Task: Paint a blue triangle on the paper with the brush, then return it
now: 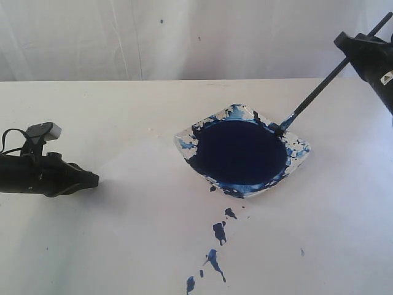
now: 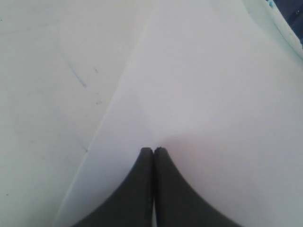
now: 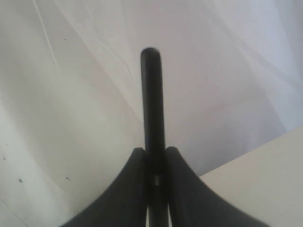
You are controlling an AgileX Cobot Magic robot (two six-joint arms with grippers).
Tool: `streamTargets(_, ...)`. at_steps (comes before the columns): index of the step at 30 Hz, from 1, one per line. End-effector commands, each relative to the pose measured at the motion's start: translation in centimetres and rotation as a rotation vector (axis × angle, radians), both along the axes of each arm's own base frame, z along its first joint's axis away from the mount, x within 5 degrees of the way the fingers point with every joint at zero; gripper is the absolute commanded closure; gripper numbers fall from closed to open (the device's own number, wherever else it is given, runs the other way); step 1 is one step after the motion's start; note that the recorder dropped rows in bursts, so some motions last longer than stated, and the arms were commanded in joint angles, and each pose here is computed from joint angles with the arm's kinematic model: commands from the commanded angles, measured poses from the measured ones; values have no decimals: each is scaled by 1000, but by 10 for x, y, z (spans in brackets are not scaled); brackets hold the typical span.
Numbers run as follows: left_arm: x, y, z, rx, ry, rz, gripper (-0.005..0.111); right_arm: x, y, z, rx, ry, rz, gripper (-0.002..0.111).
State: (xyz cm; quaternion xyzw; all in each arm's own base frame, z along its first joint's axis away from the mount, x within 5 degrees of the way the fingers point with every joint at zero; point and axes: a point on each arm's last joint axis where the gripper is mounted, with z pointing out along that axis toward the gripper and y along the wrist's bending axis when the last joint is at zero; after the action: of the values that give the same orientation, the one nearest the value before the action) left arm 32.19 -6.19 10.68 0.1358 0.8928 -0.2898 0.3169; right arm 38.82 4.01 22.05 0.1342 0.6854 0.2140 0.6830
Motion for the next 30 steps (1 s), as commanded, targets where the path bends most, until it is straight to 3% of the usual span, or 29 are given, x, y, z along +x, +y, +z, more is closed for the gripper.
streamTargets(1,-1,1,1,-12,-1,16,107,-3,2,14,-11,-8,30,103)
streamTargets(14,-1,1,1,-12,-1,16,107,-23,6,46,-123,75,99,103)
streamTargets(30,-1,1,1,-12,-1,16,107,-22,6,38,-325,109,110,103)
